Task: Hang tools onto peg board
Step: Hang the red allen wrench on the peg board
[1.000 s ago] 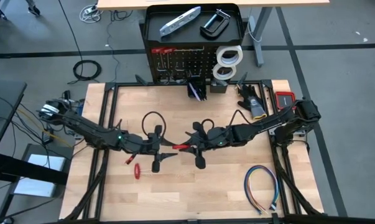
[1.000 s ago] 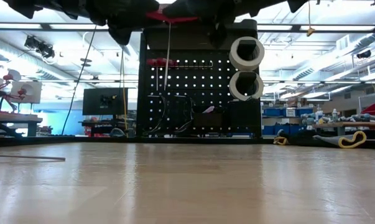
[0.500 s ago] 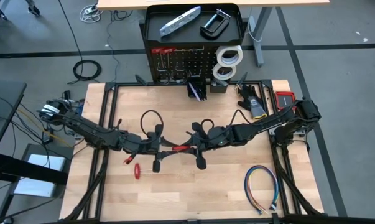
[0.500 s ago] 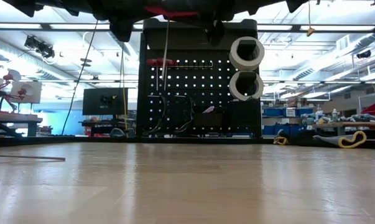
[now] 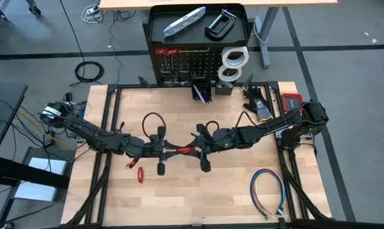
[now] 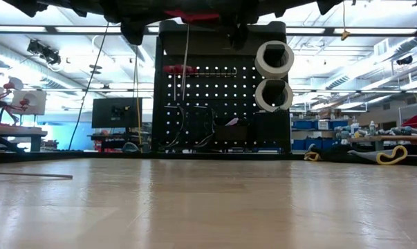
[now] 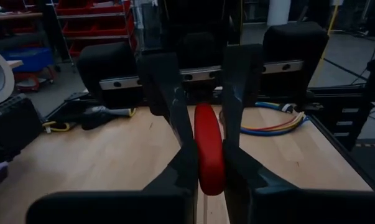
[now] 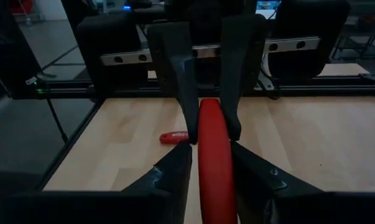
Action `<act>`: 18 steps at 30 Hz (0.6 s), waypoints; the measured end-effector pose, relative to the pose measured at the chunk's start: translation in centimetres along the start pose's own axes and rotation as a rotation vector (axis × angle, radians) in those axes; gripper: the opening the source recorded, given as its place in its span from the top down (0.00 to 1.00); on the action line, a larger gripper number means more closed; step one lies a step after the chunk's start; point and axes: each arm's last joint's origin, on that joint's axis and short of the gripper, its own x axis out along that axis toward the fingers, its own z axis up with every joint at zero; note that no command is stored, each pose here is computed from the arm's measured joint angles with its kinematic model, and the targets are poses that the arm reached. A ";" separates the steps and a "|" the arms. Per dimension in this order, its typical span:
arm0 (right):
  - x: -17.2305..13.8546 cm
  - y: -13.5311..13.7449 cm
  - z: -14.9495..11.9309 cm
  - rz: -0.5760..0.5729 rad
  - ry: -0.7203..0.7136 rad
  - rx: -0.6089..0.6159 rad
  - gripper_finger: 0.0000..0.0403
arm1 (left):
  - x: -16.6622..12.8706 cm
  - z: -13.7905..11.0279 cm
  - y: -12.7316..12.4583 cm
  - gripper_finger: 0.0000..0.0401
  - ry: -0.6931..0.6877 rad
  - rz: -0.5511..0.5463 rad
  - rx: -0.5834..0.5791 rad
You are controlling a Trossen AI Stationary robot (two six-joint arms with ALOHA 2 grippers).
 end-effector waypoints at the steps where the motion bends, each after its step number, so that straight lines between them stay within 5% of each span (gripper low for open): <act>1: 0.0 0.0 0.0 0.000 -0.002 -0.002 0.71 | -0.1 0.1 0.0 0.89 -0.003 0.000 -0.001; 12: -0.1 0.5 -0.2 -0.067 0.010 -0.036 0.66 | -1.5 1.9 0.2 0.89 -0.081 -0.006 -0.036; 18: -0.2 0.7 -0.2 -0.204 -0.002 -0.093 0.57 | -2.8 3.1 0.4 0.89 -0.136 0.061 -0.061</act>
